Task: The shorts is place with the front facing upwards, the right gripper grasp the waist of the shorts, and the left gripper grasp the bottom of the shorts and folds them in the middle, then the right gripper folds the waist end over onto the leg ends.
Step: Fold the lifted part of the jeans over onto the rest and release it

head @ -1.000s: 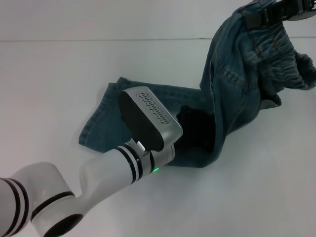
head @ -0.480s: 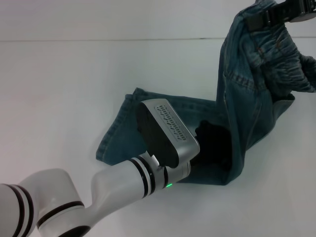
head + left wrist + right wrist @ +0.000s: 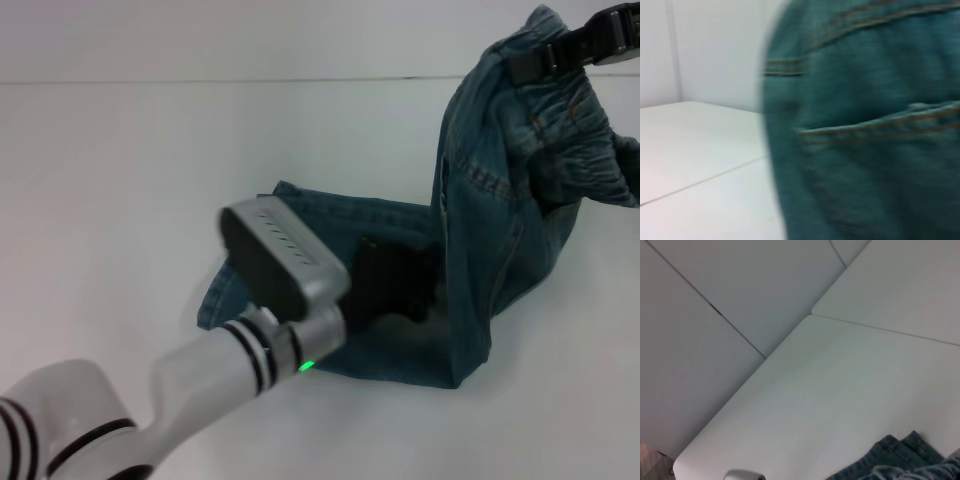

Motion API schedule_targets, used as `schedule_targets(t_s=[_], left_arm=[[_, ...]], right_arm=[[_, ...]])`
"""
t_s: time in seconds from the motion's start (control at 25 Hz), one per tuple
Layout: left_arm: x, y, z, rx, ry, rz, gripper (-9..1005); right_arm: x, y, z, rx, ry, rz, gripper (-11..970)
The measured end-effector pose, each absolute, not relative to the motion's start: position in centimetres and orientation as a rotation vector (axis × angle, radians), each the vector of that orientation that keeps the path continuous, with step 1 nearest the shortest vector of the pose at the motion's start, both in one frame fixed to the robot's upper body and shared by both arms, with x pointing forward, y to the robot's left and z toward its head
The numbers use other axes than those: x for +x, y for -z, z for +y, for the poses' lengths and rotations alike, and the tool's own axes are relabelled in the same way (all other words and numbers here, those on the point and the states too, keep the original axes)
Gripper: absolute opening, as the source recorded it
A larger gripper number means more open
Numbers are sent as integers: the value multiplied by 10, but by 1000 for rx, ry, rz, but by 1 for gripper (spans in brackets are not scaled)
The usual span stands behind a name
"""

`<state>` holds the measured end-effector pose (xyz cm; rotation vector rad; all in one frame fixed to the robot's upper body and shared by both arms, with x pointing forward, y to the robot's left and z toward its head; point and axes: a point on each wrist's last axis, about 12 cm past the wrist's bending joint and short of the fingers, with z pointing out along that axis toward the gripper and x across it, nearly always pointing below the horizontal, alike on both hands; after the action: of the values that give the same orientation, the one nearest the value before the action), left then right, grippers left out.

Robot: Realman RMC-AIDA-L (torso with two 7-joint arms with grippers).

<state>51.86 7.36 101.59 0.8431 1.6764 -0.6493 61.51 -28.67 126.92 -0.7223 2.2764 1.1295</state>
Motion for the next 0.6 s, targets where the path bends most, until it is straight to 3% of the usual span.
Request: schedule_targets(t_s=[0.6], left_arm=[[552,-1026,183,253,682,1637,9]], right_arm=[[617,-1262,-285,-772,-1080,2296,104]])
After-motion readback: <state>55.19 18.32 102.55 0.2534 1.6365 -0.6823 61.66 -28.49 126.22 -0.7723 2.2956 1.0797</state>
